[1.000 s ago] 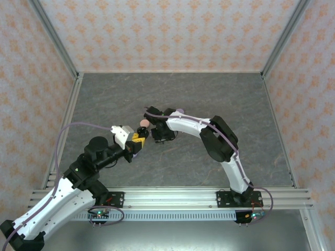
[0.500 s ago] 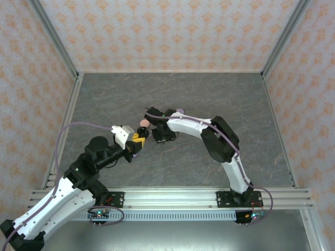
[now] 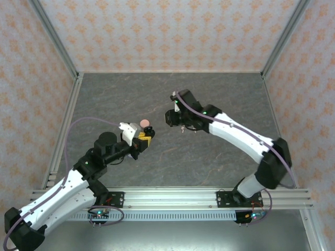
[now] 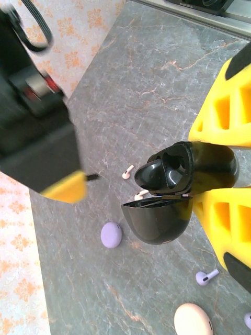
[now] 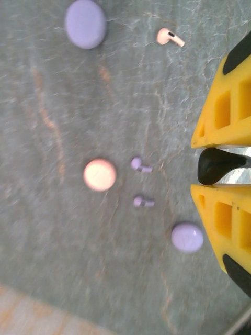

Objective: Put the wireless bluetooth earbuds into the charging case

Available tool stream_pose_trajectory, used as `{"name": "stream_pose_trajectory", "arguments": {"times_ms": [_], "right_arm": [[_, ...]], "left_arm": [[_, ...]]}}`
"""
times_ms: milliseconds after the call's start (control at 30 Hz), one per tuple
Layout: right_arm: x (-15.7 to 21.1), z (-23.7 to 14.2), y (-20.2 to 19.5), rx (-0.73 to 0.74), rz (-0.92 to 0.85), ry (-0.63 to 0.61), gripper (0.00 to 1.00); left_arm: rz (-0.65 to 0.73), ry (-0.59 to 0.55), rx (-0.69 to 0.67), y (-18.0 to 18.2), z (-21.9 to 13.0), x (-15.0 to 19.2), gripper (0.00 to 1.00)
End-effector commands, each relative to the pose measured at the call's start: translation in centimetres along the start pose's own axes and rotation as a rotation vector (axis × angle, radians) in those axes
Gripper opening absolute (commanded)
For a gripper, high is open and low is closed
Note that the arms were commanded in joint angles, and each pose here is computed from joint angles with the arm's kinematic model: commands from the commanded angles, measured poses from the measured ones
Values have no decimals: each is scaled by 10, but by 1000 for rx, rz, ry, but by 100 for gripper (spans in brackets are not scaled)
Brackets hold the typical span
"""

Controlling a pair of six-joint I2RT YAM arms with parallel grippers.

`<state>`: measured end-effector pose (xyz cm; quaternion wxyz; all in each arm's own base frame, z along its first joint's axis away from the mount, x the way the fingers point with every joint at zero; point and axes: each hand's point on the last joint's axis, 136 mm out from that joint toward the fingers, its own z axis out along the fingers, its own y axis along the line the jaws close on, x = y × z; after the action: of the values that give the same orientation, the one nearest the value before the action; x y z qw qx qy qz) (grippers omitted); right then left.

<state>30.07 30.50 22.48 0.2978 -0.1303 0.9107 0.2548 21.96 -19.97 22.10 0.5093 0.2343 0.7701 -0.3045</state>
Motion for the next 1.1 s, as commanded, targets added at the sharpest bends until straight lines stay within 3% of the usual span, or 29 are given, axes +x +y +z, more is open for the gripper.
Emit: {"name": "stream_pose_trajectory", "arguments": {"times_ms": [0, 200, 400, 1067], "right_arm": [[-9, -27, 22, -118, -44, -78, 22], [-17, -68, 60, -332, -67, -182, 22], [-10, -78, 88, -424, -118, -224, 22], [9, -68, 87, -408, -148, -184, 22]], "left_arm": [[1, -81, 52, -10, 5, -21, 0], [3, -110, 89, -15, 15, -34, 0], [-2, -133, 145, -24, 22, -43, 0], [23, -169, 219, -37, 20, -54, 0]]}}
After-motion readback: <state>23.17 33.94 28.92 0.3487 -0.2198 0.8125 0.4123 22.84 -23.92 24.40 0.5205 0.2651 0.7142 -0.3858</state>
